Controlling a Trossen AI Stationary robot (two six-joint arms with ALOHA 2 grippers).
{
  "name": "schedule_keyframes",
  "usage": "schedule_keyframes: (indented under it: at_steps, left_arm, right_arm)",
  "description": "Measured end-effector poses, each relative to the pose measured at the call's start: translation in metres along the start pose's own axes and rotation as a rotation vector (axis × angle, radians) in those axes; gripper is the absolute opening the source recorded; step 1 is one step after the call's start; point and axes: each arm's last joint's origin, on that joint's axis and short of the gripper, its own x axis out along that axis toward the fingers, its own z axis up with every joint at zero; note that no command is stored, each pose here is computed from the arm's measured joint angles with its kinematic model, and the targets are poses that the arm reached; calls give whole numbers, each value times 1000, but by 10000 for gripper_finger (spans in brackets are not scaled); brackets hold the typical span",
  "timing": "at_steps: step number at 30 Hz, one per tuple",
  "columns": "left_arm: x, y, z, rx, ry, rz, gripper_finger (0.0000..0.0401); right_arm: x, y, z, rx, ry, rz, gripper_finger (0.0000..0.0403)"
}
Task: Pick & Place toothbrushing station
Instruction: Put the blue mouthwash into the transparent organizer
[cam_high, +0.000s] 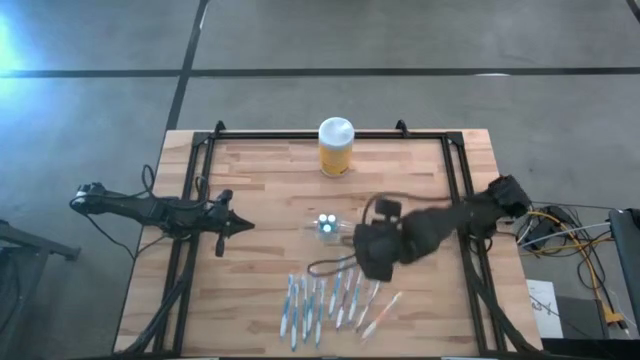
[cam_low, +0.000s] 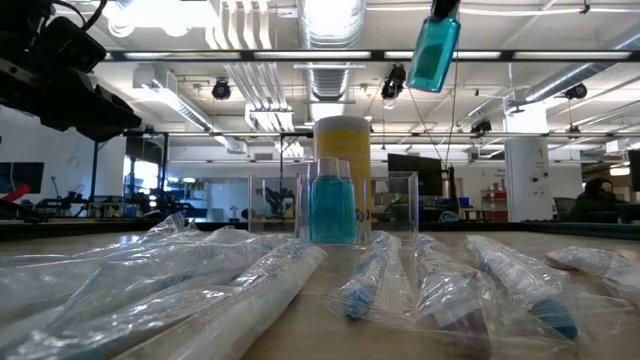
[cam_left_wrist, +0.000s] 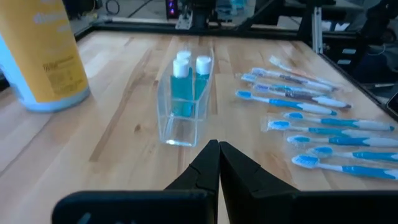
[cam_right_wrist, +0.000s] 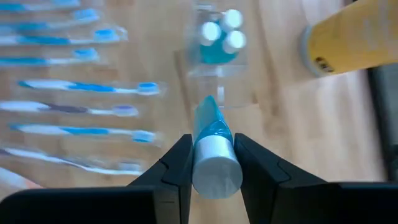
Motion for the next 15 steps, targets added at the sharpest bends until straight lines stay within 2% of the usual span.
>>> schedule_keyframes:
  at_steps: [5,10,15]
  left_arm:
    - [0,0,2,-3,-19,6,14]
    - [0,1,2,45,-24,44,14]
    - [0,1,5,39,-55,57,14]
  right_arm:
    - [1,-36,-9,-34,-17,-11,89]
    - [17,-50,-36,-105,-85,12,89]
    - [25,-60,-61,-96,-176,61,89]
